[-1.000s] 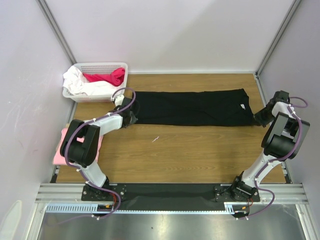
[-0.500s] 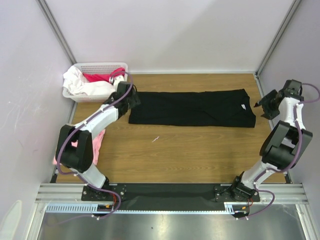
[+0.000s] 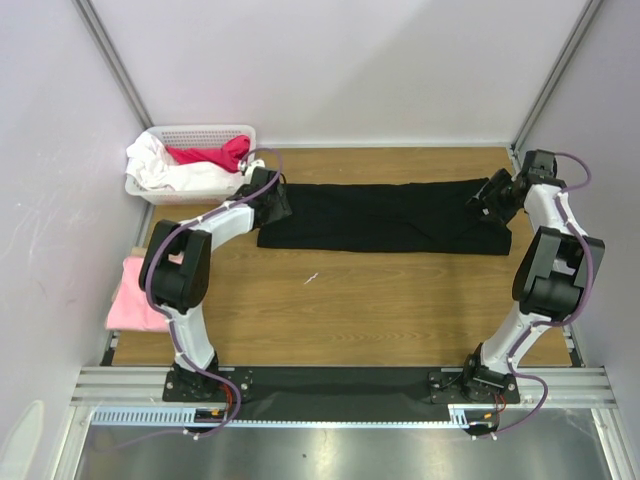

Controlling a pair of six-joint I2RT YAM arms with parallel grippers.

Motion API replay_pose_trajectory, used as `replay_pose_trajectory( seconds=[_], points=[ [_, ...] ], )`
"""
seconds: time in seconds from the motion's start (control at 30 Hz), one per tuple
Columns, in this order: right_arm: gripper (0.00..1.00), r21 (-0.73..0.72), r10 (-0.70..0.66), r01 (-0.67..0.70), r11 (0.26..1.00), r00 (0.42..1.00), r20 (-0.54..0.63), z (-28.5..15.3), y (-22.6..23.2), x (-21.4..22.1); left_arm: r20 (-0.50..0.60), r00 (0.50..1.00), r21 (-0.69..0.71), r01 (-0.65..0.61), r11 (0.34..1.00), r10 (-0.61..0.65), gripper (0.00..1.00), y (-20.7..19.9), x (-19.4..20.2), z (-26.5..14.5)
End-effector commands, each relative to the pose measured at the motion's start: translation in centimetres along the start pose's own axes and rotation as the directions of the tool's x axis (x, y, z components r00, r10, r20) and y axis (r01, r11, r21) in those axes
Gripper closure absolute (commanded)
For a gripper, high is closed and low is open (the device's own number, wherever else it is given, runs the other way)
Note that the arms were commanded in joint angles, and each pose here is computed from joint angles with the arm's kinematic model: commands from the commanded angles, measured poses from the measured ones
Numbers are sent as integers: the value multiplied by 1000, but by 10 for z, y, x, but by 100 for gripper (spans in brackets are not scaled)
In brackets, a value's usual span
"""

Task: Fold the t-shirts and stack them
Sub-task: Fold the tshirt

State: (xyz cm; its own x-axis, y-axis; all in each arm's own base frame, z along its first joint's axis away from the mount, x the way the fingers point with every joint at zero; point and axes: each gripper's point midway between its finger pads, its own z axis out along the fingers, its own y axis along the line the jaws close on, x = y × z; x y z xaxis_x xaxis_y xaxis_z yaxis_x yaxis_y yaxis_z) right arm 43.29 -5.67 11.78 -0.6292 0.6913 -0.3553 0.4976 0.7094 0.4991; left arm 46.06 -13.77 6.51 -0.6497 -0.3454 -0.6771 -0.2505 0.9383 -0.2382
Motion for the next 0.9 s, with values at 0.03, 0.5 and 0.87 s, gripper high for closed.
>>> replay_pose_trajectory(
  seconds=[0.03,0.5,0.87],
  points=[
    [37,-26,-1,2,1000,999,48,-4,8,-17,85,996,-44,-20,999,23,38,8,-28,-1],
    [38,-2,17,-17,1000,999,43,0,5,-20,71,997,-91,-36,995,43,48,23,-28,34],
    [39,10,25,-25,1000,999,48,2,7,-23,94,995,-115,-35,993,46,82,28,-38,40]
  ],
)
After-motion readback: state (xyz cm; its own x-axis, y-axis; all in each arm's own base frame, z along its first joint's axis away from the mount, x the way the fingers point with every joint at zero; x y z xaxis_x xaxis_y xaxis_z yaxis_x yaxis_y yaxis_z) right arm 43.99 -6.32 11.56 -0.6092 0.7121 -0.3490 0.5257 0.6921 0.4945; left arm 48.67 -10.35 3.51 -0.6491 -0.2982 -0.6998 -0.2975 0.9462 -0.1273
